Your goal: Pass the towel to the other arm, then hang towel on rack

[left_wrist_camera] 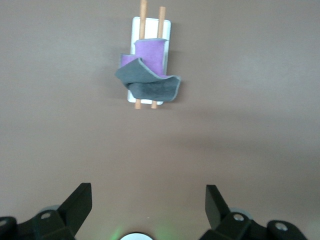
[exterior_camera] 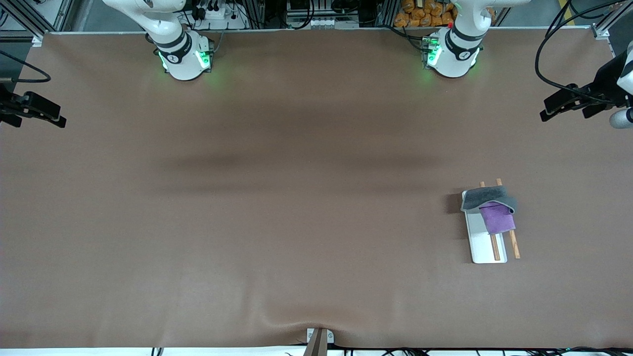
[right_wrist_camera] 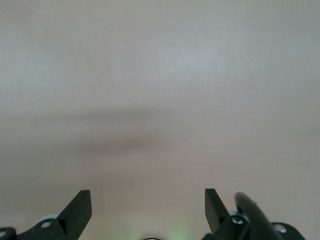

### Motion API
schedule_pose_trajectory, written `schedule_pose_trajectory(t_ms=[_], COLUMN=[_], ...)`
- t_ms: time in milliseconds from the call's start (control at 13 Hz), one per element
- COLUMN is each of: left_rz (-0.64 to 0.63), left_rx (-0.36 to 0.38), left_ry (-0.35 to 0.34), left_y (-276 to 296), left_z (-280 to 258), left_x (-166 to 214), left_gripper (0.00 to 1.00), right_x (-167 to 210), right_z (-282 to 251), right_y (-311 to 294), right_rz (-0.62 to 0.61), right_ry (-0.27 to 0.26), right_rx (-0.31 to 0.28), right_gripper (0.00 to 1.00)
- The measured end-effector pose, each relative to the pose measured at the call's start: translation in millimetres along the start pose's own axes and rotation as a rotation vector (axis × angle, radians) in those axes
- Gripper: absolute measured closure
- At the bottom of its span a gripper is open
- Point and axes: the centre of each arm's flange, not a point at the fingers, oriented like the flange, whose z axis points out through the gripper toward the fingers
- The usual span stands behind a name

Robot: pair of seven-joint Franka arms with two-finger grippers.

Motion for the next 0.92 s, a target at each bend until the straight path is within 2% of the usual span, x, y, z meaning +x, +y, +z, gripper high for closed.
schedule_pose_trajectory(t_ms=[538,923], left_rz=[-0.02,-0.022], left_rx=[0.028,0.052], left_ry=[-0.009,0.011], left_y=[3,6], left_z=[-10,-18], left_x=[-13,-16], left_gripper=[0.0,0.0], right_x=[0,0], right_z=[1,-1], right_y=[0,3], right_rz=[0.001,0.007], right_ry=[0.0,0.003], right_rx=[0.0,0.0], right_gripper=[0.0,0.0])
